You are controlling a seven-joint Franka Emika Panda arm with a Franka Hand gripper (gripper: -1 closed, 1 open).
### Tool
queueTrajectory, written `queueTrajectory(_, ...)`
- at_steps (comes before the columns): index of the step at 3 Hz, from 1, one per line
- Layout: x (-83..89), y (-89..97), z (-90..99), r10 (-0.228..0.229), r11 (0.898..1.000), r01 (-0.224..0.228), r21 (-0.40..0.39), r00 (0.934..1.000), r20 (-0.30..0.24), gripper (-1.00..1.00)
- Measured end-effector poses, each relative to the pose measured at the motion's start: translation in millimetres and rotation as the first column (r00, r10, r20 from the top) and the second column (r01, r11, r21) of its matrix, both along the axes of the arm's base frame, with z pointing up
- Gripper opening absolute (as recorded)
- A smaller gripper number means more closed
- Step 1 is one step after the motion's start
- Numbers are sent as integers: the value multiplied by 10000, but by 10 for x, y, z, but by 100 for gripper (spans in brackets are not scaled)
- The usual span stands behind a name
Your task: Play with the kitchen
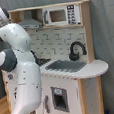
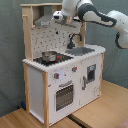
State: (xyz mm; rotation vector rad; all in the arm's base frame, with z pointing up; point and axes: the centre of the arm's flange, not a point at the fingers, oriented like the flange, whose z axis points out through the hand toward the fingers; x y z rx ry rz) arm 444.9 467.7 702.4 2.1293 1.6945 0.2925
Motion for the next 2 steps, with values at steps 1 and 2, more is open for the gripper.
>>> queueTrajectory(1,-299,109,-9,351,9970,-333,-704,9991,251,100)
queueTrajectory(2,-524,186,-50,645,9898,-569,-1304,9964,548,100)
